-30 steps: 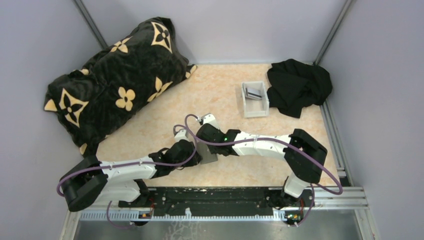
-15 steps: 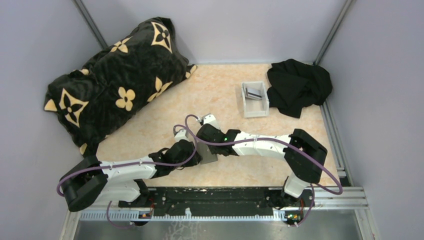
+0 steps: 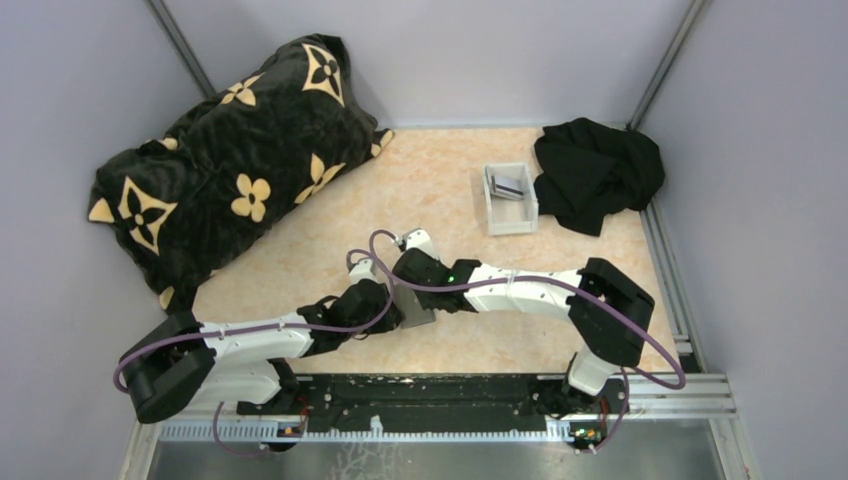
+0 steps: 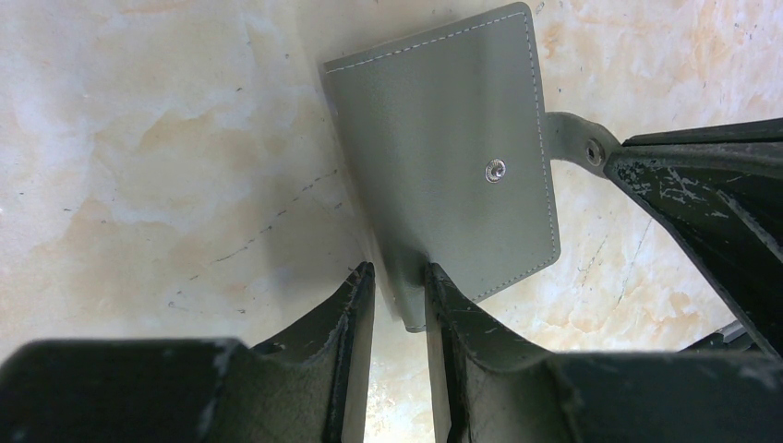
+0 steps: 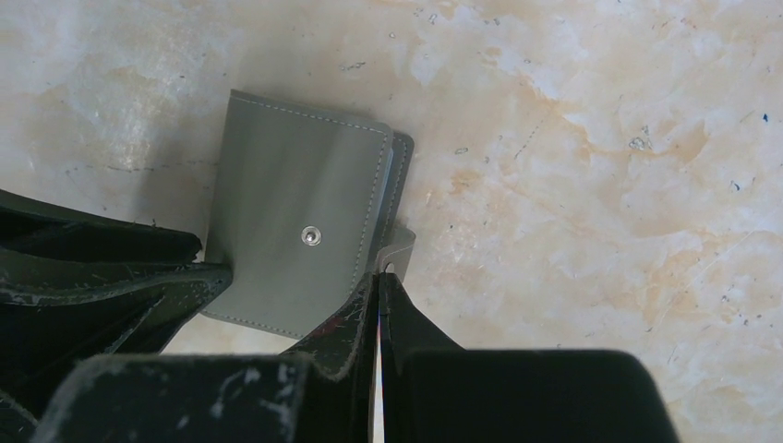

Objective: Put the credit cards into the card holder
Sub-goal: Close the card holder at the center of the board.

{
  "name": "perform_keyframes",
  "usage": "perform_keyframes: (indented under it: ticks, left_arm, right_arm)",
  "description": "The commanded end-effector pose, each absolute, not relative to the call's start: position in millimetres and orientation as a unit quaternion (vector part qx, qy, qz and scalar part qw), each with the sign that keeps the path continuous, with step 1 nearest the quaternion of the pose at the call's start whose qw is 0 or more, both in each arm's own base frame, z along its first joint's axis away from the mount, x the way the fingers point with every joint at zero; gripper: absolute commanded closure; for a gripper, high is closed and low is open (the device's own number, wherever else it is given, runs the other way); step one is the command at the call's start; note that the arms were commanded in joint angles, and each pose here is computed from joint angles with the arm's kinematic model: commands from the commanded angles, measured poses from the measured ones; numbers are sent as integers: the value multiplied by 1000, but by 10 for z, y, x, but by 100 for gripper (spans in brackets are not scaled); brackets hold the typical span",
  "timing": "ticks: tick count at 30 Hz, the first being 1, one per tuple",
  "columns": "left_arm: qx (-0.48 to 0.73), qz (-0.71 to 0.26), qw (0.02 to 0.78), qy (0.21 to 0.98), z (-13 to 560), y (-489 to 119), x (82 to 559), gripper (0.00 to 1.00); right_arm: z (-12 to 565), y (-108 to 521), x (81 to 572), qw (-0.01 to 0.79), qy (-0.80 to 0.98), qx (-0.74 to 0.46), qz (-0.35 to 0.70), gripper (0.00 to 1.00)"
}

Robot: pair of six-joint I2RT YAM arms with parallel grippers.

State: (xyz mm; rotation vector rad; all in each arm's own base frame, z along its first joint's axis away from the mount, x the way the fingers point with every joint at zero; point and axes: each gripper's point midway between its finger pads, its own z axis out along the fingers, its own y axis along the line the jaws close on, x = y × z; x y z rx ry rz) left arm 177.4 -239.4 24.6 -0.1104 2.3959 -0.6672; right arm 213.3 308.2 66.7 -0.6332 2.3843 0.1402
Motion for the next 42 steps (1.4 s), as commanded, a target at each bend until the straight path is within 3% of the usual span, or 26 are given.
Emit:
perform_keyframes:
  ticks: [1, 42]
  left_arm:
    - [-38, -248, 310, 917, 188, -2375, 1728, 67]
    - [-35, -253, 313, 915, 179, -2401, 1740, 68]
  right_arm:
    - [859, 3338, 2128, 350, 900, -245, 91, 100]
    - [707, 3653, 2115, 339, 896, -261, 116, 100]
